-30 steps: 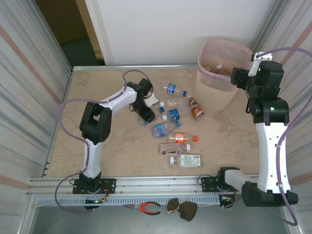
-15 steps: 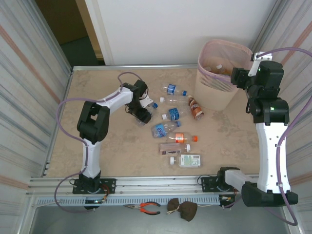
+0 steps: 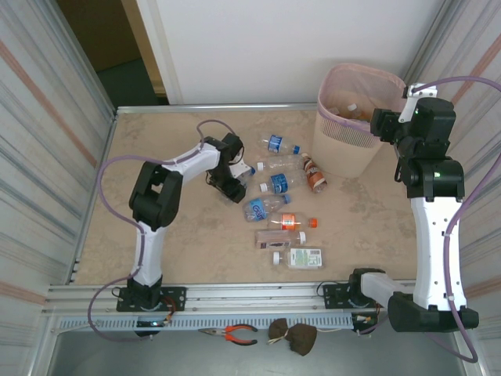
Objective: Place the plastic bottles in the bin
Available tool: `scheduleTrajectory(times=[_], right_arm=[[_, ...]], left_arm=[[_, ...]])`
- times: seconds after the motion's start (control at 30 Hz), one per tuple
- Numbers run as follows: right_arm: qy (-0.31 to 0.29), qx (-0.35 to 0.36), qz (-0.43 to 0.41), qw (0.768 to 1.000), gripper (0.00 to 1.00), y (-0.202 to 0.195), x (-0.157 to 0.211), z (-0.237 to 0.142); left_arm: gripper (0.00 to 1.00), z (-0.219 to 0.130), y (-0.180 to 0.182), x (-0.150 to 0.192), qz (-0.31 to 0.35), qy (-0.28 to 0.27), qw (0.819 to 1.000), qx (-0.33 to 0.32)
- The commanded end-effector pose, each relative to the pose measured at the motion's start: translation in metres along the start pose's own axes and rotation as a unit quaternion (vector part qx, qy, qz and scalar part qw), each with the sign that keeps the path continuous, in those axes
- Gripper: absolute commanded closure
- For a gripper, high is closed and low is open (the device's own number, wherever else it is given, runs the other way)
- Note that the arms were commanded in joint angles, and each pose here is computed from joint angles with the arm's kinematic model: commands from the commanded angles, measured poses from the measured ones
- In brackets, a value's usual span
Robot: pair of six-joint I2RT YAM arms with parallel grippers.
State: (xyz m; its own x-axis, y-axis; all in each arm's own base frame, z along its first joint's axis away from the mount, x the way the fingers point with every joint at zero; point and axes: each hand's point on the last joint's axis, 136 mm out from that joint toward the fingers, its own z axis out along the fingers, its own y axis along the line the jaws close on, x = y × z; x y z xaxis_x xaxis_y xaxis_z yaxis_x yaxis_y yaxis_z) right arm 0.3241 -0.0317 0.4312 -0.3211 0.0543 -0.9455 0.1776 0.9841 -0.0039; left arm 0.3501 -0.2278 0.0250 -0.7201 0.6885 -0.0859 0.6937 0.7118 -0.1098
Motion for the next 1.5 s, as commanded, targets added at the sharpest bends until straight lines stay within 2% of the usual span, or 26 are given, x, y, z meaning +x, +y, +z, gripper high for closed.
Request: scheduleTrajectory(times=[0.0, 0.23, 0.43, 0.73, 0.97, 1.2, 1.33, 1.47], right_arm=[[-0.011, -0.003, 0.014, 1.000, 0.27, -0.001, -0.005, -0.007], [-0.014, -0.003, 0.016, 1.000, 0.27, -0.002, -0.006, -0.009], [-0.018, -0.011, 0.024, 0.999, 0.27, 0.000, -0.009, -0.012], [-0.042, -0.076, 0.052, 0.995, 0.27, 0.021, -0.021, -0.024], [-0.061, -0.174, 0.104, 0.977, 0.27, 0.050, -0.030, -0.041], [-0.061, -0.279, 0.182, 0.941, 0.27, 0.082, -0.031, -0.053], [-0.065, -0.343, 0.194, 0.917, 0.26, 0.104, -0.033, -0.067], [-0.068, -0.422, 0.150, 0.892, 0.24, 0.135, -0.029, -0.084]], left_arm=[[0.28, 0.005, 0.002, 0.005, 0.012, 0.022, 1.000, -0.010], [0.33, 0.008, 0.000, 0.008, 0.015, 0.028, 0.999, -0.013], [0.35, -0.006, 0.000, 0.009, 0.016, 0.013, 1.000, -0.022], [0.36, -0.068, -0.007, -0.001, 0.016, -0.073, 0.997, -0.036], [0.37, -0.128, -0.016, -0.017, 0.024, -0.183, 0.982, -0.048], [0.37, -0.197, -0.046, -0.042, 0.066, -0.335, 0.940, -0.011], [0.36, -0.236, -0.074, -0.051, 0.104, -0.419, 0.901, 0.039], [0.36, -0.275, -0.112, -0.050, 0.162, -0.489, 0.849, 0.117]])
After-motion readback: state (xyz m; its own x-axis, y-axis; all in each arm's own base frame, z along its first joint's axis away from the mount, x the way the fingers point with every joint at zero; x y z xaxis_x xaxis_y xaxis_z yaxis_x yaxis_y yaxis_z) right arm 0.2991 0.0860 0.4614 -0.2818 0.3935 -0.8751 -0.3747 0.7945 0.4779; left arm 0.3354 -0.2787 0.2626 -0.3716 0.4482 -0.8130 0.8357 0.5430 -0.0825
